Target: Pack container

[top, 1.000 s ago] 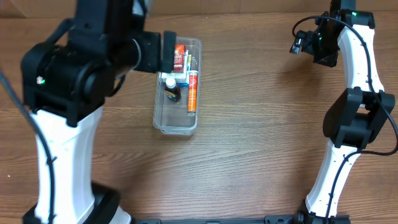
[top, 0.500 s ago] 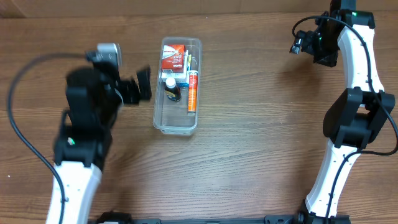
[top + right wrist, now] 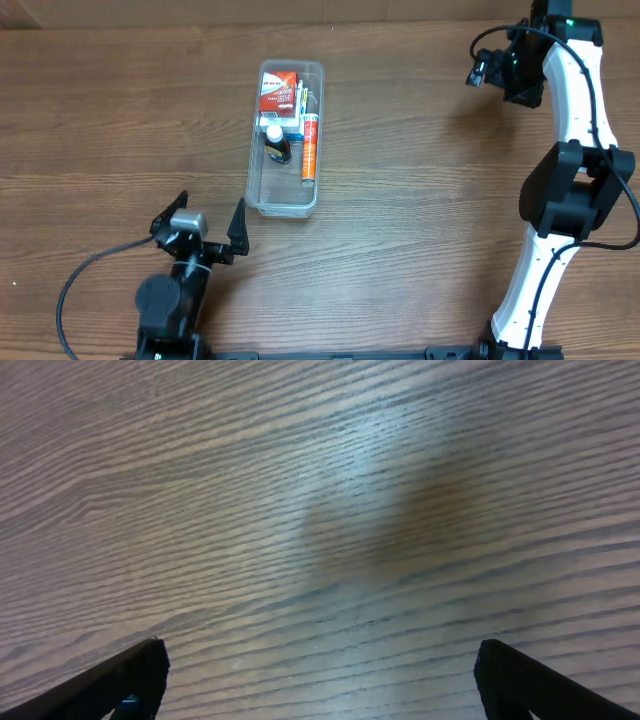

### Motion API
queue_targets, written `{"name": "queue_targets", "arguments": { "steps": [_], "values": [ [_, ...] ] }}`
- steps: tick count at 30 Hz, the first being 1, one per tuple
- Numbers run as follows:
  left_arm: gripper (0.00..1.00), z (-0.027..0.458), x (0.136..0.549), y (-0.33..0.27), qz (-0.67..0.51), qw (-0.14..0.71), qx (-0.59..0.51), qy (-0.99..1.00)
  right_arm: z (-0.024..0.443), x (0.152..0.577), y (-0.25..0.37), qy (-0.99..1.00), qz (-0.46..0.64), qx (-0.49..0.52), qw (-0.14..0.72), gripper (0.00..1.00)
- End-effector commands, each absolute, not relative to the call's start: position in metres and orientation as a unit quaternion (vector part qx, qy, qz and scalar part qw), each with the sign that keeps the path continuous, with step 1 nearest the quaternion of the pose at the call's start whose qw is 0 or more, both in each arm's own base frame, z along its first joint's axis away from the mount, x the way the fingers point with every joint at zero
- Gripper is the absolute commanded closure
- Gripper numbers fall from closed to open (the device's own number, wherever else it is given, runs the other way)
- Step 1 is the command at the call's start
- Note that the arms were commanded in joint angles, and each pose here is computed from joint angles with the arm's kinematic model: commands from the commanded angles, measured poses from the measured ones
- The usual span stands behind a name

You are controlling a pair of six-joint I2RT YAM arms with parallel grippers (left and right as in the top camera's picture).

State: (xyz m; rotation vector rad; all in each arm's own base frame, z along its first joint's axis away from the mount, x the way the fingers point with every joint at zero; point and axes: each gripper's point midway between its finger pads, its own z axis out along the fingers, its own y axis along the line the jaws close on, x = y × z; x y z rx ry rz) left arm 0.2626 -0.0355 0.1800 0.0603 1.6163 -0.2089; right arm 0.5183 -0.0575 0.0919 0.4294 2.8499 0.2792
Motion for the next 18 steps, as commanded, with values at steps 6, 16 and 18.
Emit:
{"name": "queue_targets", "arguments": {
  "steps": [6,16,18],
  "values": [
    [0.0,0.152,0.247,-0.008,-0.047,0.671,0.0,0.74,0.107,0.524,-0.058,0.974,0.094,0.145,0.144,0.0],
    [0.0,0.159,0.246,-0.007,-0.035,0.683,0.01,0.73,0.107,0.524,-0.058,0.974,0.094,0.145,0.144,0.0],
    [0.0,0.159,0.246,-0.007,-0.035,0.683,0.01,0.73,0.107,0.524,-0.058,0.974,0.094,0.145,0.144,0.0]
  ]
}}
